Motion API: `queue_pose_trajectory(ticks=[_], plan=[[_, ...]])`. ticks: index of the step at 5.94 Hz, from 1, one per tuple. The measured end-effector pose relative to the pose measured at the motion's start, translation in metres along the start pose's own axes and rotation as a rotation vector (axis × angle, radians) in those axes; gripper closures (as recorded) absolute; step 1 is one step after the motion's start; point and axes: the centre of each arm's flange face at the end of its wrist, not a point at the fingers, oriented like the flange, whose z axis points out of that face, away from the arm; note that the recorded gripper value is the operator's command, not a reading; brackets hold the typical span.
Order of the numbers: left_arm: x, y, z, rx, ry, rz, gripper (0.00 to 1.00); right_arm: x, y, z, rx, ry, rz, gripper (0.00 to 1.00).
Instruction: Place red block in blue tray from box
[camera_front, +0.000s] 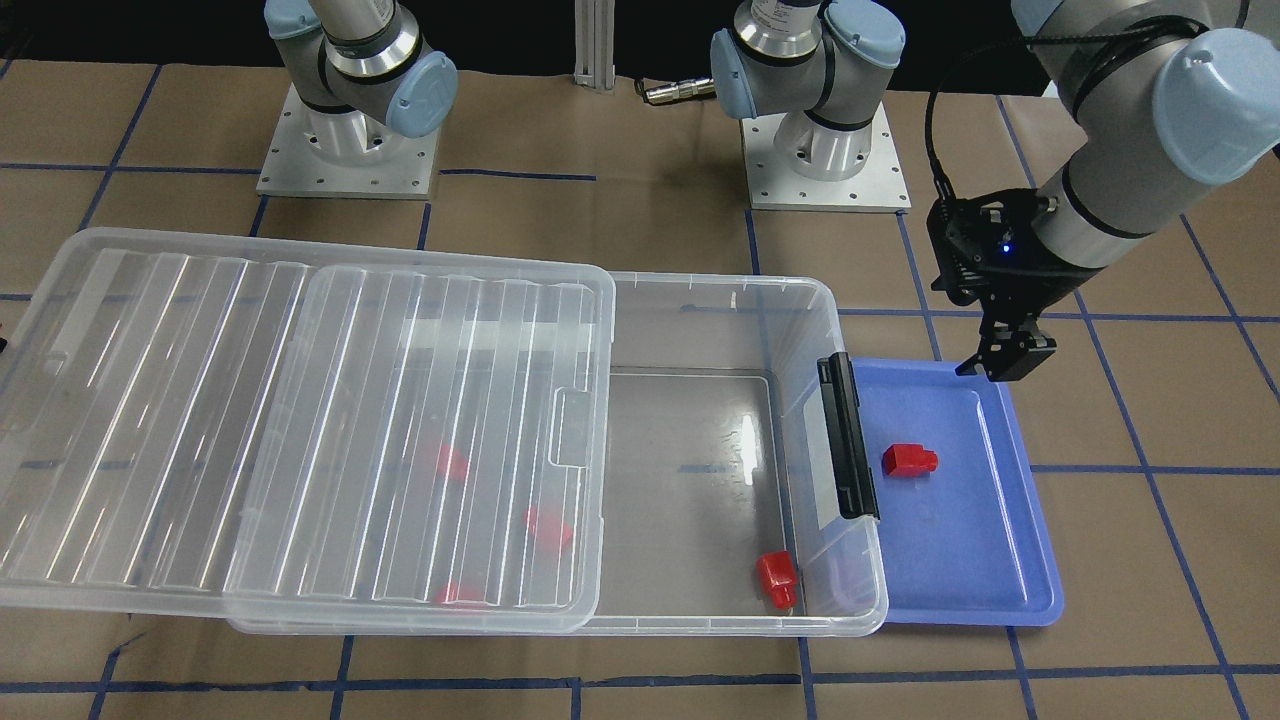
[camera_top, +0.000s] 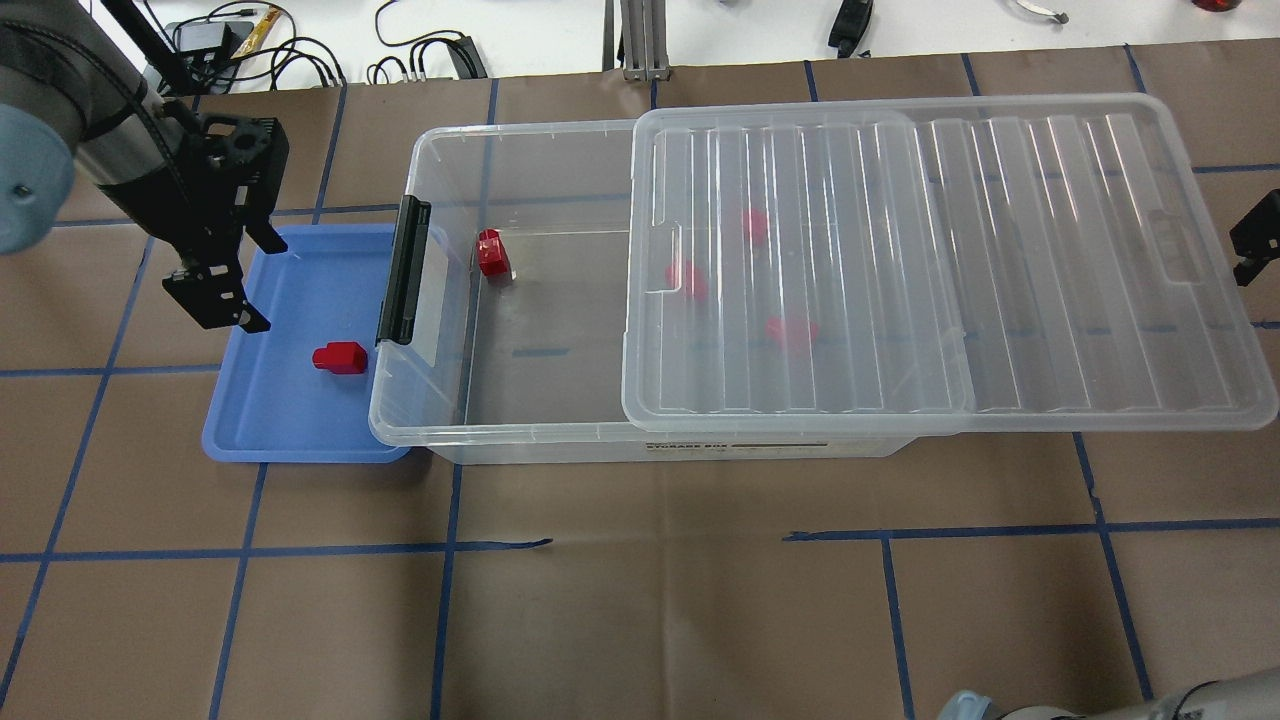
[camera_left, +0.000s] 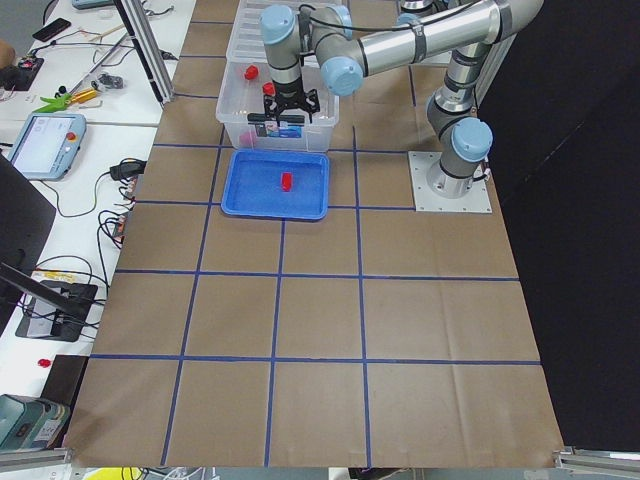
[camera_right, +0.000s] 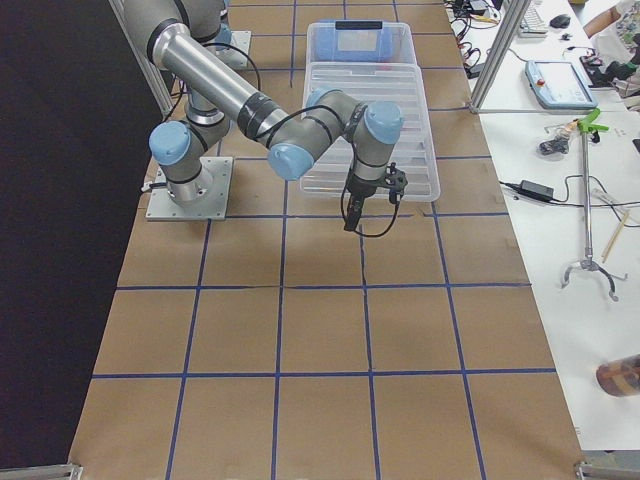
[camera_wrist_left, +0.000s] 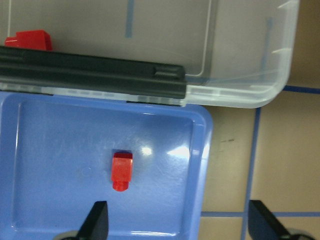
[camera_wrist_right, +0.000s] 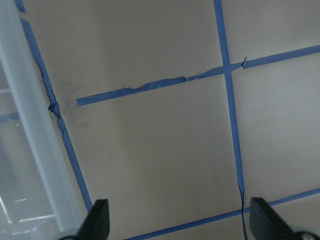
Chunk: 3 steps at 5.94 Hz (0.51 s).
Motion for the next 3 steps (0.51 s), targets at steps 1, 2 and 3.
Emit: queue_pose_trajectory(ticks=[1, 2, 3], plan=[[0.017, -0.010, -0.028, -0.031, 0.030, -0.010, 0.02, -0.003, 0.003, 0.000, -0.001, -0.003, -0.002, 0.00], [0.031, -0.015, -0.046, -0.070, 0.027, -0.052, 0.02, -0.010, 0.008, 0.002, -0.004, -0.006, -0.008, 0.00], [0.040, -0.019, -0.056, -0.093, -0.001, -0.162, 0.02, -0.021, 0.012, 0.004, -0.008, -0.008, -0.014, 0.00]])
